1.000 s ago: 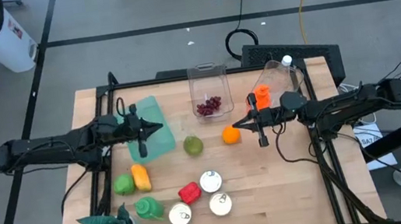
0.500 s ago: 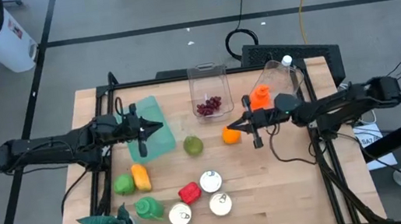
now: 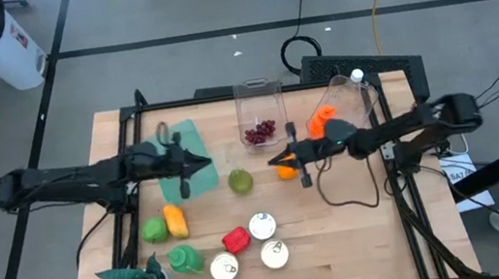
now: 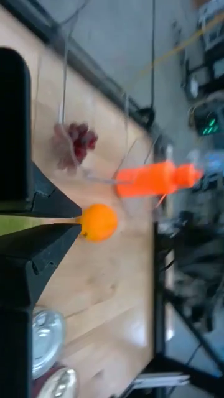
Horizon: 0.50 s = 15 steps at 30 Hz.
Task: Pick & Place Food Item
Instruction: Put the green pear into the left transparent bin
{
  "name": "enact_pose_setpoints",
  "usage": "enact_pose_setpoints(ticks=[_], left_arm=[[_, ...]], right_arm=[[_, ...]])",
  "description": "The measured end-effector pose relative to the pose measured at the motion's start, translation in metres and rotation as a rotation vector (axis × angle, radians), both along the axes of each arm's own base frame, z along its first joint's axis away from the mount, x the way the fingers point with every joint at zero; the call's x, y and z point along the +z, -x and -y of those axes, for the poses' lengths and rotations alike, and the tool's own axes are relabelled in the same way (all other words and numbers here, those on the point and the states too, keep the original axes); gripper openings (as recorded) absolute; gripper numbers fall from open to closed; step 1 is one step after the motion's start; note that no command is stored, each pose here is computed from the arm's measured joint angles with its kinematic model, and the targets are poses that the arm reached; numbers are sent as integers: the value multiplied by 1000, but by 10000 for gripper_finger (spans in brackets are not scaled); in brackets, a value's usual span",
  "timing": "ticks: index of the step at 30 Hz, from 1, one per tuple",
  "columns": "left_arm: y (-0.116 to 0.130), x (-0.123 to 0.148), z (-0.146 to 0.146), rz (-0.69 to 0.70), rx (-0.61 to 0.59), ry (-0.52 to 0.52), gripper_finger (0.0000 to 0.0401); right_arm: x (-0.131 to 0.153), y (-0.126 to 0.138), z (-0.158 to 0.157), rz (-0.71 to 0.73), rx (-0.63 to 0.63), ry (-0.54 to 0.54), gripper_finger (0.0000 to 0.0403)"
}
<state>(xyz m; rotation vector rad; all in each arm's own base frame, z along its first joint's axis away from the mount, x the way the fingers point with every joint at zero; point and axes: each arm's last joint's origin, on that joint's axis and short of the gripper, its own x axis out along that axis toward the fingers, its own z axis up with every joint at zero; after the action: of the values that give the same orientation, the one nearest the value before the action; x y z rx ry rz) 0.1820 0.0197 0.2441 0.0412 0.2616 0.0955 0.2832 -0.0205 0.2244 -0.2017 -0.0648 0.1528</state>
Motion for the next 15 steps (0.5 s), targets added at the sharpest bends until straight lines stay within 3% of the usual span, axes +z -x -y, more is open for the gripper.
enact_pose_setpoints(ticks=[4, 7, 15], left_arm=[[-24, -15, 0, -33, -85, -10, 7], [-37, -22, 3, -35, -100, -2, 11], [-63, -36, 18, -99, -39, -54, 122]], right_arm=[[21, 29, 0, 0, -112, 4, 0], [33, 52, 0, -32, -133, 18, 0], [41, 94, -4, 21, -137, 75, 0]])
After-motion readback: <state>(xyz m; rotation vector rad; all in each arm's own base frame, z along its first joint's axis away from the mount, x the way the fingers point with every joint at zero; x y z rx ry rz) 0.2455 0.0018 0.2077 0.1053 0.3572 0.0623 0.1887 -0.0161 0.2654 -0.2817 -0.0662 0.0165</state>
